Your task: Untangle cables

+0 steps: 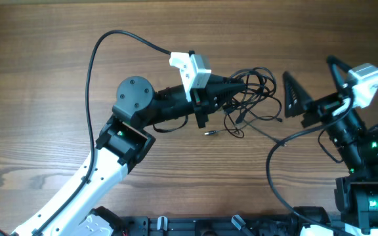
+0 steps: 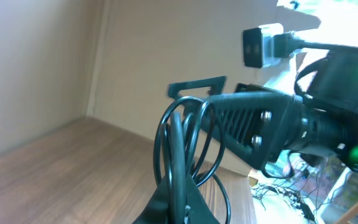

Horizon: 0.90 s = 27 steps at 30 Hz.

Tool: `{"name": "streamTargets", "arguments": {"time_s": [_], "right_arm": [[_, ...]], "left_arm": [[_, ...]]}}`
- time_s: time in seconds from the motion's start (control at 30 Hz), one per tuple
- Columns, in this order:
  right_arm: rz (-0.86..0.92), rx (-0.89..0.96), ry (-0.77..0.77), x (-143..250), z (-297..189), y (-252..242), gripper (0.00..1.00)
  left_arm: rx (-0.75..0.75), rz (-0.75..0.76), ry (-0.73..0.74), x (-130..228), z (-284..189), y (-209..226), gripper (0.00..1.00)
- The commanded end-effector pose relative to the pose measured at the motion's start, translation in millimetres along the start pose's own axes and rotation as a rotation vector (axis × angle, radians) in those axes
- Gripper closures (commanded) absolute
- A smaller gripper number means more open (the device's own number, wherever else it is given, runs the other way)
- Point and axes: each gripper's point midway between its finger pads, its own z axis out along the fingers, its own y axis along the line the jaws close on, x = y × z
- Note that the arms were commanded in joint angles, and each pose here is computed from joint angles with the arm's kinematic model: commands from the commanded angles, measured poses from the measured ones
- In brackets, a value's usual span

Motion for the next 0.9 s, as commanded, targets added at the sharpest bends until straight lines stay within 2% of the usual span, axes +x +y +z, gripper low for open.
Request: {"name": "streamTargets", "arguments": {"time_s": [0.0, 0.1, 0.23, 0.37, 0.53, 0.87], "right_arm": [[-0.161, -0.259, -0.015, -4, -9, 46, 0.00], [-0.227, -0.419, -0.024, 0, -18, 72, 0.00], [-0.226, -0.484, -0.024, 1, -23, 82, 0.00], [-0.223, -0.477, -0.020, 2, -22, 81, 0.01], [-0.177, -0.265, 0.062, 17, -10, 46, 0.02], [-0.230, -0.350, 0.042, 16, -14, 59, 0.04]], "left_arm": [[0.045, 0.061, -0.012, -7, -1, -9, 0.96], [0.064, 0.063, -0.007, -6, -1, -13, 0.96], [0.115, 0.069, 0.006, -4, -2, -21, 0.96], [0.130, 0.069, 0.012, -3, -3, -24, 0.96], [0.064, 0.010, -0.014, -15, -14, -9, 0.96], [0.186, 0.015, 0.028, -7, -13, -35, 0.96]]}}
